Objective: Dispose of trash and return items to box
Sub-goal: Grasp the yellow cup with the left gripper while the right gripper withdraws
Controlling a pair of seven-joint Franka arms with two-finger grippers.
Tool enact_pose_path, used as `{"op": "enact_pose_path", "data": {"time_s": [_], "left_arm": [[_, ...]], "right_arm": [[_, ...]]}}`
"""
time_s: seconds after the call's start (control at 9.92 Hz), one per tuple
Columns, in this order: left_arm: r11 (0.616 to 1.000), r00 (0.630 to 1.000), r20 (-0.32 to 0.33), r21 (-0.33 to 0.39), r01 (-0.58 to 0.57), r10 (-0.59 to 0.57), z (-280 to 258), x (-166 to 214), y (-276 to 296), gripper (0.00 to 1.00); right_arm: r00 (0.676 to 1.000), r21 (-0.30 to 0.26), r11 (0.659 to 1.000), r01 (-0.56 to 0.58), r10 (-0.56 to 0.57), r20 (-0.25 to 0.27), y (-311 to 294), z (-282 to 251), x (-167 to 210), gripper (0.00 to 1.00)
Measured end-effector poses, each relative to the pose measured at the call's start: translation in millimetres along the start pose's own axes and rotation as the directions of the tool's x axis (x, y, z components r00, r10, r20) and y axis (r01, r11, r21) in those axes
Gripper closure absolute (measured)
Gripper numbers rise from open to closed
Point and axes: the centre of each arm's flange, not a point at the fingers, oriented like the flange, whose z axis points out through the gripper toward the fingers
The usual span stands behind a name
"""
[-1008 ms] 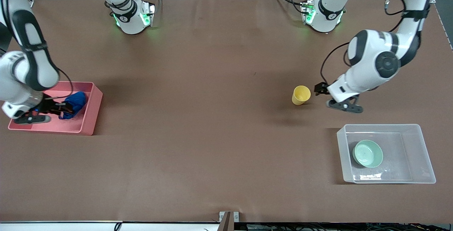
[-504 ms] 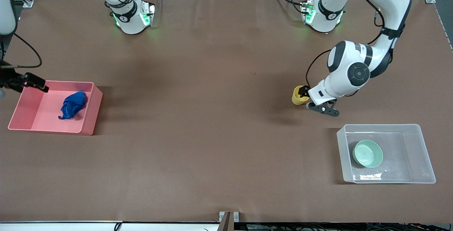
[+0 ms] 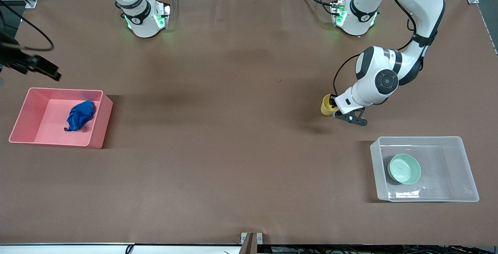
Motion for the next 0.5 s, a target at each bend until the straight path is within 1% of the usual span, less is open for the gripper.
{"op": "enact_pose_path", "data": {"time_s": [0.1, 0.2, 0.4, 0.5], "left_arm": [[1.0, 1.0, -0.003, 0.0, -0.001, 0.001, -1.3, 0.6, 0.3, 0.88], [1.0, 1.0, -0.014, 0.003, -0.006, 0.006, -6.3, 2.3, 0.3, 0.97], [1.0, 0.998, -0.065, 0.013, -0.004, 0.005, -39.6, 12.0, -3.3, 0.97], [1.0, 0.998, -0.07, 0.015, 0.002, -0.001, -68.4, 21.8, -8.8, 0.97]], "right_arm": [[1.0, 0.003, 1.0, 0.015, -0.015, -0.018, 8.4, -22.6, -3.3, 0.0], [0.999, 0.003, 1.0, 0.026, -0.026, -0.02, 19.1, -27.6, -0.4, 0.0], [0.999, 0.017, 0.999, 0.044, -0.045, 0.013, 32.8, -8.4, 15.7, 0.0], [0.998, 0.016, 0.998, 0.061, -0.061, 0.025, 30.1, -1.0, 20.4, 0.0]]}}
